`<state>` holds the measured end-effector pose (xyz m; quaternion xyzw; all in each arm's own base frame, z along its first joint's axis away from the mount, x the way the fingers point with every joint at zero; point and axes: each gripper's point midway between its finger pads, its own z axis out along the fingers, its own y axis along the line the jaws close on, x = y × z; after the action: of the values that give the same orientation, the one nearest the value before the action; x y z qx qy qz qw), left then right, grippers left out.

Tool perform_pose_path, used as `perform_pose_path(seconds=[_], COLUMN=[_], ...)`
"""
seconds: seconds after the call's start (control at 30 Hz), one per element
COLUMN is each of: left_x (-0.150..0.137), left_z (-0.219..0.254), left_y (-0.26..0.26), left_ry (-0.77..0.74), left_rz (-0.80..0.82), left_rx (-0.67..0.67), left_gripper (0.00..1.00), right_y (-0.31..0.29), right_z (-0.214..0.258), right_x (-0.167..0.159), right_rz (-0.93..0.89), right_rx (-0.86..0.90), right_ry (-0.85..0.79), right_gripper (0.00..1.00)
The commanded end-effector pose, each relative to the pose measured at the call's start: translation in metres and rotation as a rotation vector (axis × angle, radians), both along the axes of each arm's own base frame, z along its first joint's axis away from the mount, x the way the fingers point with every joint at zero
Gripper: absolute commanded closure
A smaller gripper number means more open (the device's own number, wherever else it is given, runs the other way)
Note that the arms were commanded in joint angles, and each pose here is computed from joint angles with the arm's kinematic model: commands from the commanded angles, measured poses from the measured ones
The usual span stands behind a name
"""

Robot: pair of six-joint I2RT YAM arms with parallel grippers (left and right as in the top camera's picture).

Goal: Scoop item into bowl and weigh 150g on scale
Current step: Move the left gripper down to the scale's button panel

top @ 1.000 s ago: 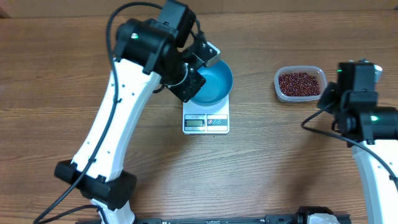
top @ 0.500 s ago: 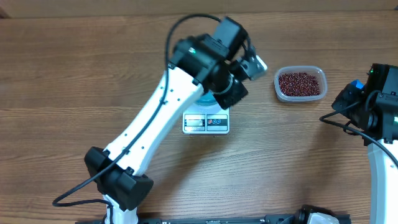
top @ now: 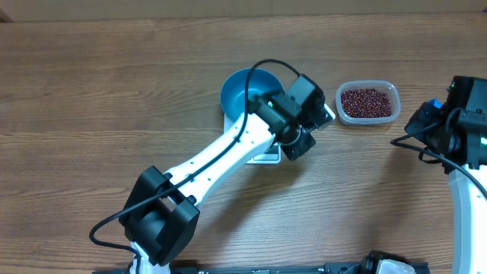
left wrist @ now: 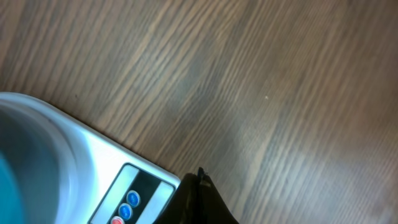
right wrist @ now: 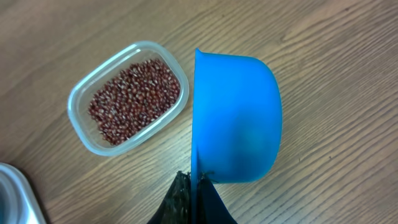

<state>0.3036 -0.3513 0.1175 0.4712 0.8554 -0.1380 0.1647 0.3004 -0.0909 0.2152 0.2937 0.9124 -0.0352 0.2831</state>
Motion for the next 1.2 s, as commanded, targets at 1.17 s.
perform_pose_path(seconds=[1.17], left_x=[-0.002], left_z=[-0.056], left_y=[0.094], left_ry=[-0.164], left_rz=[0.414], left_rx=[-0.048], left_gripper=[0.96], right_y=[0.000], right_z=[0.000], right_x=[0.011], right_rz=[0.010], right_rx=[0.014], right_ry=[-0.002], right_gripper=[0.96])
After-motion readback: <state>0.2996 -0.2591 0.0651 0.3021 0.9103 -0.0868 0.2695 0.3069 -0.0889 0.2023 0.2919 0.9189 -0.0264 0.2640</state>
